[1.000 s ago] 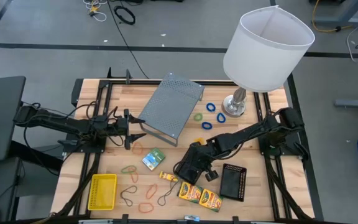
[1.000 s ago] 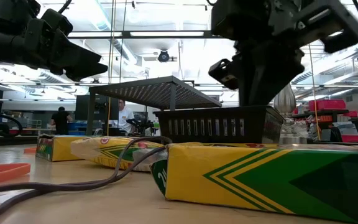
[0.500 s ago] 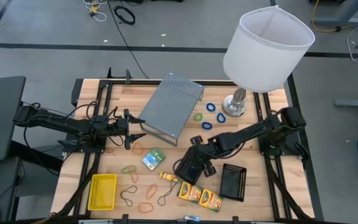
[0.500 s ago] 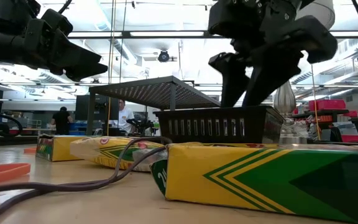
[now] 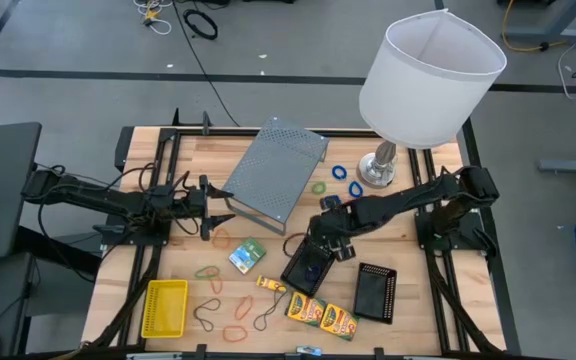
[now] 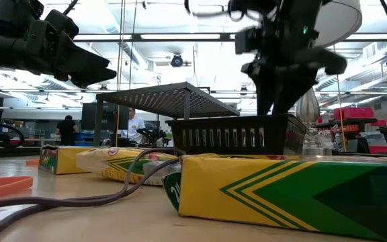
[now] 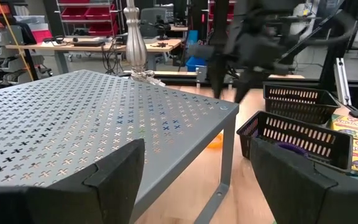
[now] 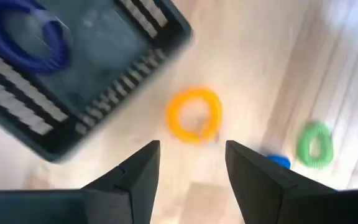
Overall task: Pick & Place Office Desk Supplies
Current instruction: Put the bottom blue spring keychain into the left black bin
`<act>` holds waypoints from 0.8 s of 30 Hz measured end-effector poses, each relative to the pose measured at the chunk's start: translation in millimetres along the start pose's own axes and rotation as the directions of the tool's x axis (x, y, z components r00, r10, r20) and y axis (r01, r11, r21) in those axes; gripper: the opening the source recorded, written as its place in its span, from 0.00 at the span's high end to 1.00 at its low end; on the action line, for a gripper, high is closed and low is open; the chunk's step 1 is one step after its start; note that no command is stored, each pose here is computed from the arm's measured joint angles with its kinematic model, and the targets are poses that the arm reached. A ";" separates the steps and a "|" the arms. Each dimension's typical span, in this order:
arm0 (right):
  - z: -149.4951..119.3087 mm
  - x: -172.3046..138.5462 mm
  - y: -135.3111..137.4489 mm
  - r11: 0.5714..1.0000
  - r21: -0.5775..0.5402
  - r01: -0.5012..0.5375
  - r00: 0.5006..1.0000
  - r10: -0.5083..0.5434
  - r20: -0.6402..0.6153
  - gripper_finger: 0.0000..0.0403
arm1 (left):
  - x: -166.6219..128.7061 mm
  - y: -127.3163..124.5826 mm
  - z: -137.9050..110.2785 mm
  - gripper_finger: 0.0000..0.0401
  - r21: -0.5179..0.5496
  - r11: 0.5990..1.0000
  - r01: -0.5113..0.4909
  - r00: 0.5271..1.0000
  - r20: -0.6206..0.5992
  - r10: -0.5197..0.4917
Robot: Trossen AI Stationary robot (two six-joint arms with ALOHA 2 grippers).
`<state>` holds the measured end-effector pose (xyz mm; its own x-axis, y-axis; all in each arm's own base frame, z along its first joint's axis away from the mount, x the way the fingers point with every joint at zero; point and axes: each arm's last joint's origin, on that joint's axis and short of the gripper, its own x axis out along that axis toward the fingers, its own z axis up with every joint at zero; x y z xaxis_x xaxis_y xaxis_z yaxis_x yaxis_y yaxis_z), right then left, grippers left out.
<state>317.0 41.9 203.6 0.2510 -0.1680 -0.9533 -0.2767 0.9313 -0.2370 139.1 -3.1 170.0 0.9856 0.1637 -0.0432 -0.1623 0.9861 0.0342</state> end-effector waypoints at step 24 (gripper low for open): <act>-59.5 67.0 -66.5 0.981 0.195 0.006 0.999 -0.013 0.030 0.53 | 0.0 0.0 0.0 0.27 0.000 1.000 0.000 1.000 0.000 0.000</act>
<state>297.0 -50.5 144.4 0.2826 -0.1698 -0.9441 -0.0893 0.9753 -0.2022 139.1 -3.1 169.9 0.9855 0.1637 -0.0435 -0.1624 0.9862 0.0339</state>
